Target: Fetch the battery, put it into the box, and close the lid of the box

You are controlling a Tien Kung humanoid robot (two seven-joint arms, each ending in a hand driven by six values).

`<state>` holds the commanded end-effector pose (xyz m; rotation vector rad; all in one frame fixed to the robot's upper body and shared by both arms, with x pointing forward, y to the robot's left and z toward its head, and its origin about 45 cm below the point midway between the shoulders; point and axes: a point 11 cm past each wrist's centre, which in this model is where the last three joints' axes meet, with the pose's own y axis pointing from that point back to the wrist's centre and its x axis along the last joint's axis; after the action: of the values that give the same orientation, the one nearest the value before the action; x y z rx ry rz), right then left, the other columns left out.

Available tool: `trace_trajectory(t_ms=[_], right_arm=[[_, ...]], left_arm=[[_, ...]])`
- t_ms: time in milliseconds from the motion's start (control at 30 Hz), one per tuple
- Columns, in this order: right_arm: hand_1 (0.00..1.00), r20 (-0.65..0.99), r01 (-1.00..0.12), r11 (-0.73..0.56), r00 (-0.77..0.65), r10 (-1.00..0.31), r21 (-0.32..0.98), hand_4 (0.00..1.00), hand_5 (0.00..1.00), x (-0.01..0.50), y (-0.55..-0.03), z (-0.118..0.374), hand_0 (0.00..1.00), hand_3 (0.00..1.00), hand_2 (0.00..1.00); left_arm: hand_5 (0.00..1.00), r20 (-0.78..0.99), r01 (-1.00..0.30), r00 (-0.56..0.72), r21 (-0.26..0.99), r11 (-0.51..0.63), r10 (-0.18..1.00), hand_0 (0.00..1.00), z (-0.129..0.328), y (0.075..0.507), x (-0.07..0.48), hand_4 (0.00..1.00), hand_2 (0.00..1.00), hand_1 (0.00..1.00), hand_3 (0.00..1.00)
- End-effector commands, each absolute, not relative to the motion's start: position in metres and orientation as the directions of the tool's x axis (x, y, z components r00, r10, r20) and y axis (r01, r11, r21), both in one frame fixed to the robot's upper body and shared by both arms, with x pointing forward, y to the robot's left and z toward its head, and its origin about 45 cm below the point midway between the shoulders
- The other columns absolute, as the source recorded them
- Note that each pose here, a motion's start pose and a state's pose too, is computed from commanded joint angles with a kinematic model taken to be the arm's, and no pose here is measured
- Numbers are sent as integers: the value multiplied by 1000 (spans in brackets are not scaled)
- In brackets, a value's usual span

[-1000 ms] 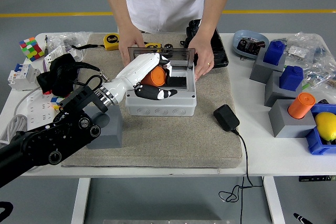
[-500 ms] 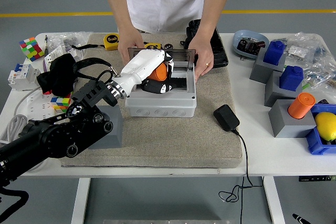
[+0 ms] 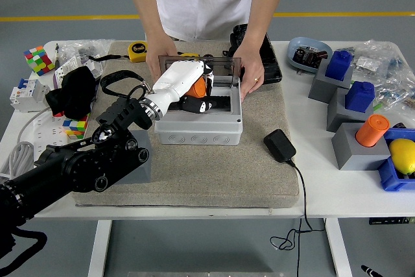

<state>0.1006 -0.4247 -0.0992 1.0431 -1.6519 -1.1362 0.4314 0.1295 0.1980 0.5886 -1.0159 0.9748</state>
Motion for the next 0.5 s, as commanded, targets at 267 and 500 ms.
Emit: trace_trajectory(t_ms=[267, 500], right_arm=[[672, 184, -167, 238, -286, -940, 957, 950, 556, 102, -424, -99, 651, 580, 690], [672, 184, -165, 237, -287, -940, 957, 951, 556, 101, -424, -99, 652, 581, 690]], left_arm=[[2, 900, -901, 164, -30, 433, 403, 80, 197, 126, 431, 845, 230, 136, 407], [2, 892, -894, 165, -44, 445, 422, 95, 199, 121, 429, 860, 244, 151, 443]])
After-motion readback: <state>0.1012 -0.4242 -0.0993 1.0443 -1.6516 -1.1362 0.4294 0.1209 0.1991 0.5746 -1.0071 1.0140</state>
